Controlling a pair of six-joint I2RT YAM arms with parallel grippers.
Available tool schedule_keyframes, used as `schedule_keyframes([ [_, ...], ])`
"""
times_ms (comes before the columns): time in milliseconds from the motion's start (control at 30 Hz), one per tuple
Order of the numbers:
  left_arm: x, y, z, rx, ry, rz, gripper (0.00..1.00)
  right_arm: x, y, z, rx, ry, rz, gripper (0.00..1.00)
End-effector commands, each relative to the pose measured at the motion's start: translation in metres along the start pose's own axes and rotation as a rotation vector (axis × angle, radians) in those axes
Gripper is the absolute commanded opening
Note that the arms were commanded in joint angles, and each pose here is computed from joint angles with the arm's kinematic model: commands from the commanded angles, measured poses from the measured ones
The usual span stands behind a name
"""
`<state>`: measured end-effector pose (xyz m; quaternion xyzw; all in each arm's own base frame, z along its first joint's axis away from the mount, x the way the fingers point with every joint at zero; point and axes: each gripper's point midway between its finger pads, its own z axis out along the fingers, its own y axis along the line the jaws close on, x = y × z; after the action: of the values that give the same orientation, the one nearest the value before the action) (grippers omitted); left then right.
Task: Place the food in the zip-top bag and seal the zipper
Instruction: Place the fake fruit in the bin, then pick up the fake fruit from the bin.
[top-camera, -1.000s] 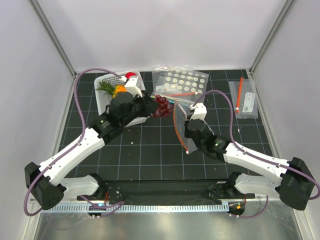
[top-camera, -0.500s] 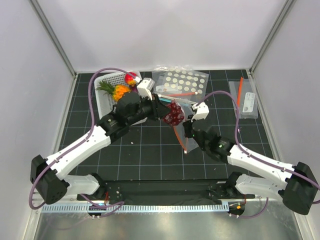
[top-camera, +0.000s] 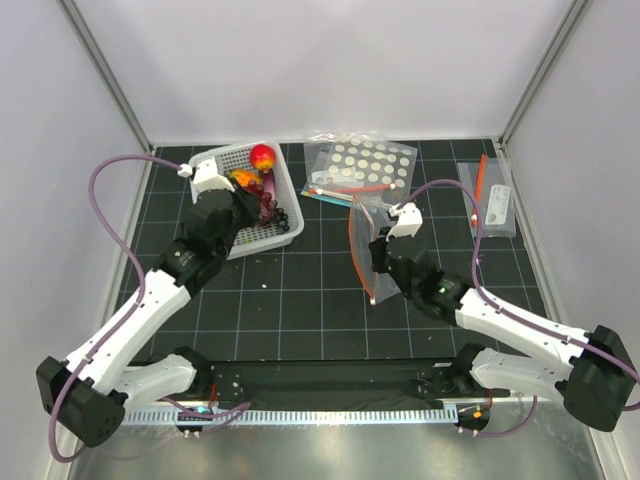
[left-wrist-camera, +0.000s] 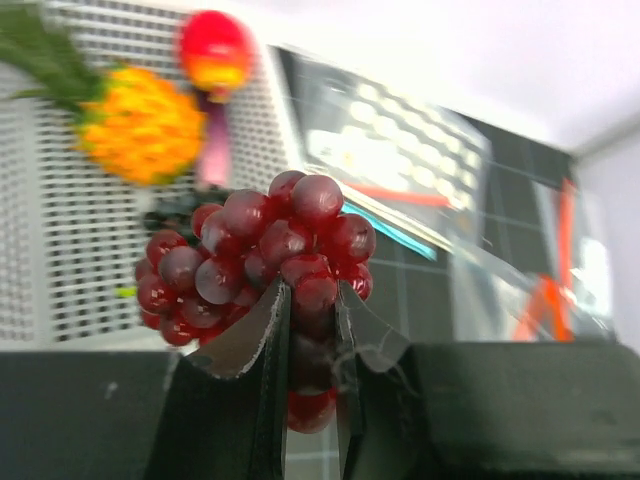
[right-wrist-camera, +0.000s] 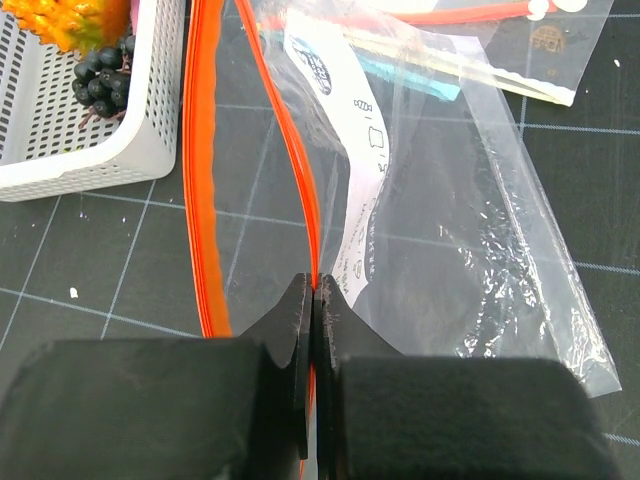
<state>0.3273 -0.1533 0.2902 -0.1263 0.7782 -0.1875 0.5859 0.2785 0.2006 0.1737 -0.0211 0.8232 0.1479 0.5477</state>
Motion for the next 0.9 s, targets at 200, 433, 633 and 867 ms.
schedule_keyframes([
  [200,0.009,0.058,0.028,-0.230,0.014,-0.055,0.23,-0.012,0.002,-0.002,-0.013,-0.044,0.047,0.01],
  [433,0.006,0.070,0.028,-0.308,0.011,-0.039,1.00,-0.010,0.003,0.000,-0.015,-0.035,0.045,0.01],
  [633,0.007,0.090,0.053,-0.291,0.056,-0.215,1.00,-0.009,0.003,0.000,-0.015,-0.034,0.043,0.01],
  [867,0.020,0.127,0.102,-0.375,0.055,-0.398,1.00,-0.008,0.004,0.000,-0.024,-0.028,0.043,0.01],
])
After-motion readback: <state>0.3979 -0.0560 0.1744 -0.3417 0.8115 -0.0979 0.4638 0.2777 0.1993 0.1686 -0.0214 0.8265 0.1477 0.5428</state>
